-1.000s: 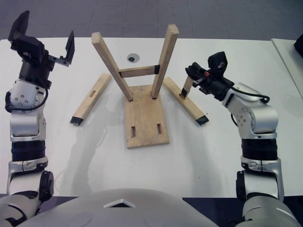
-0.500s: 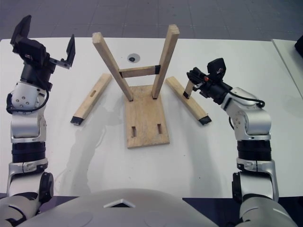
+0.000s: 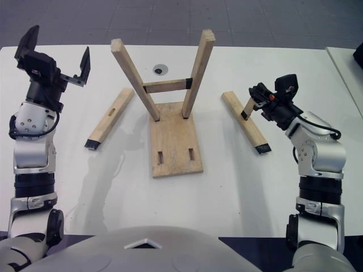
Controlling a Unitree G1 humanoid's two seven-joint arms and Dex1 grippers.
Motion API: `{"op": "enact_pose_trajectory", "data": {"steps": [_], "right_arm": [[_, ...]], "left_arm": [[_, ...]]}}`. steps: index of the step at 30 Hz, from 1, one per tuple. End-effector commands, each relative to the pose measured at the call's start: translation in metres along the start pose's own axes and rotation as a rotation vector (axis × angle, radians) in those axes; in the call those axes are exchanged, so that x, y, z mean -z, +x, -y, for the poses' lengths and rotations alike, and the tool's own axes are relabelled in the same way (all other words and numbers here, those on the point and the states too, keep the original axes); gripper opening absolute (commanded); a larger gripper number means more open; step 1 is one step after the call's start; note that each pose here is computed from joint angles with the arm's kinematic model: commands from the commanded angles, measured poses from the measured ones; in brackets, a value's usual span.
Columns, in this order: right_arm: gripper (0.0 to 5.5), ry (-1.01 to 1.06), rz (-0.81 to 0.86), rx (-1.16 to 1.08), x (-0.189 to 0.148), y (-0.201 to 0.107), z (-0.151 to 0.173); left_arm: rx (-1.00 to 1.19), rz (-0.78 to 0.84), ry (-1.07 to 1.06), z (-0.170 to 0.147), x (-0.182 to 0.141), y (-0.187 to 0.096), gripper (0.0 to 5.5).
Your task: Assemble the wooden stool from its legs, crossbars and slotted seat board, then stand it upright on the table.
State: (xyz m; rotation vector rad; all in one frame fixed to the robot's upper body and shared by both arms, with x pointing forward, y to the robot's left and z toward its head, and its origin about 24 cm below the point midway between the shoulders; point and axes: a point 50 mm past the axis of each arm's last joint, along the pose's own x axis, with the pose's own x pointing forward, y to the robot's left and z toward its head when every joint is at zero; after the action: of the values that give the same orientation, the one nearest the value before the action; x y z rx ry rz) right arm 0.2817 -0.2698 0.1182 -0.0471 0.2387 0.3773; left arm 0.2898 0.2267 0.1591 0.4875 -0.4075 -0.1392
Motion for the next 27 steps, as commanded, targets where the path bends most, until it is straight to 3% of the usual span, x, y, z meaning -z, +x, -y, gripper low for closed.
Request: {"op": "enact_pose_trajectory", "data": {"steps": [1, 13, 18, 21, 27], "right_arm": [[0.78, 0.032, 0.014, 0.023, -0.002, -0.005, 0.003], [2.59, 0.058, 0.469, 0.069, -0.136, 0.013, -0.007], [3.35, 0.054, 0.546, 0.129, -0.157, 0.024, -0.01], [3.83, 0.08, 0.454, 0.135, -0.13, 0.034, -0.012], [4.78, 0.231, -0.038, 0.215, 0.039, 0.053, -0.008]], "left_arm": [[-0.007, -0.011, -0.004, 0.0, 0.002, -0.001, 5.4], [-0.009, -0.025, -0.005, 0.0, 0.007, -0.001, 5.4], [-0.01, -0.028, -0.002, 0.0, 0.007, 0.001, 5.4], [-0.013, -0.033, -0.006, -0.001, 0.008, 0.0, 5.4], [-0.014, -0.031, -0.028, 0.002, 0.009, -0.001, 5.4]]}}
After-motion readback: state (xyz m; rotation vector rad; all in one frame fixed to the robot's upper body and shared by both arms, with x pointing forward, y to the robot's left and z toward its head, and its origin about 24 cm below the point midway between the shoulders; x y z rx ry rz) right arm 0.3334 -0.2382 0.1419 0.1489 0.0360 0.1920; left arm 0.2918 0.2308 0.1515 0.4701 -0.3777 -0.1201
